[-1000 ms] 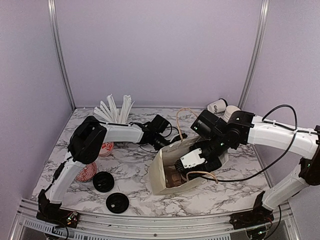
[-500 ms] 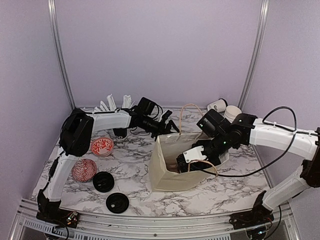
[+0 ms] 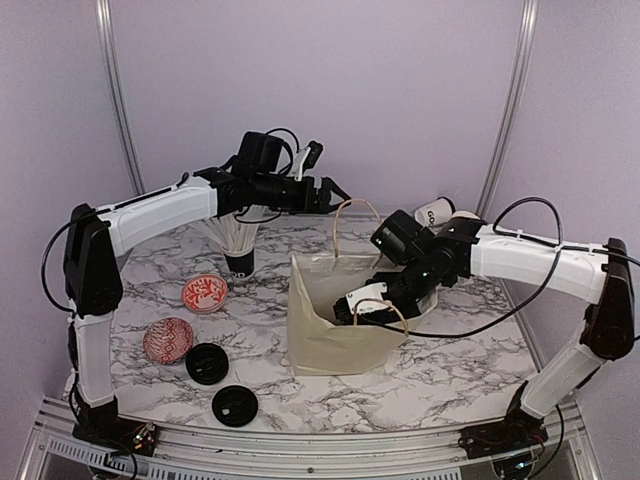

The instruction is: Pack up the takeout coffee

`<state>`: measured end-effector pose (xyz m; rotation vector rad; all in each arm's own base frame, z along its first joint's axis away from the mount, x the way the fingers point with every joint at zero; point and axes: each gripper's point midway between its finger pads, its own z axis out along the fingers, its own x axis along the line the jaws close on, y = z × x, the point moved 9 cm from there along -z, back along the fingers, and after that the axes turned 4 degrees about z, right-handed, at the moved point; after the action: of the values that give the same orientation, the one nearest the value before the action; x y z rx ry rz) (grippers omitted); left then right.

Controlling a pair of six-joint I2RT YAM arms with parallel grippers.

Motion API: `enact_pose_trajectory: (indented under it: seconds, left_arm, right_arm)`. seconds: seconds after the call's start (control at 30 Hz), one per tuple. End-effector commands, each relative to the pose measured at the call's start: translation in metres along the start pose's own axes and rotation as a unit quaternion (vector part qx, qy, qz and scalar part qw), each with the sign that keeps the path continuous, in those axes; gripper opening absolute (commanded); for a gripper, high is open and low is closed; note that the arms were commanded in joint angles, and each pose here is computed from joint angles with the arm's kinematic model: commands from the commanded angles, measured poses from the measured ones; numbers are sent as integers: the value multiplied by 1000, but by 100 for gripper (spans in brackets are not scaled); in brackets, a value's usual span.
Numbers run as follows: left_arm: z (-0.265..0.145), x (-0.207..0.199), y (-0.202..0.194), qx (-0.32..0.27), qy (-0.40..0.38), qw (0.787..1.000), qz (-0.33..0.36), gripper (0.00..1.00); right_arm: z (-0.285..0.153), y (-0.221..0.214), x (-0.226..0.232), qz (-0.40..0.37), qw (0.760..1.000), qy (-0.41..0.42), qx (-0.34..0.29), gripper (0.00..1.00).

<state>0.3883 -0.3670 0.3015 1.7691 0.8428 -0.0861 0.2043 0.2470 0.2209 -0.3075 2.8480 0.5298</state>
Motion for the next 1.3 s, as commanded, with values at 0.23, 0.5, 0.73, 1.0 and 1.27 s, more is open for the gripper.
enact_pose_trajectory:
  seconds: [0.23, 0.5, 0.73, 1.0, 1.27]
  left_arm:
    - [-83, -51, 29, -36, -4, 994, 108, 99]
    - [-106, -66, 23, -29, -22, 994, 108, 99]
    - [-117, -76, 20, -33, -1, 994, 107, 99]
    - [-139, -78, 15, -19, 50, 992, 111, 99]
    - [-162, -94, 14, -30, 50, 991, 124, 99]
  right_arm:
    - [14, 1, 4, 76, 984, 136, 82, 38]
    - [11, 11, 3, 82, 967, 219, 97, 39]
    - [0, 23, -15, 75, 980, 169, 76, 54]
    - [-47, 40, -28, 60, 991, 114, 28, 79]
    - [-84, 47, -35, 44, 997, 56, -1, 82]
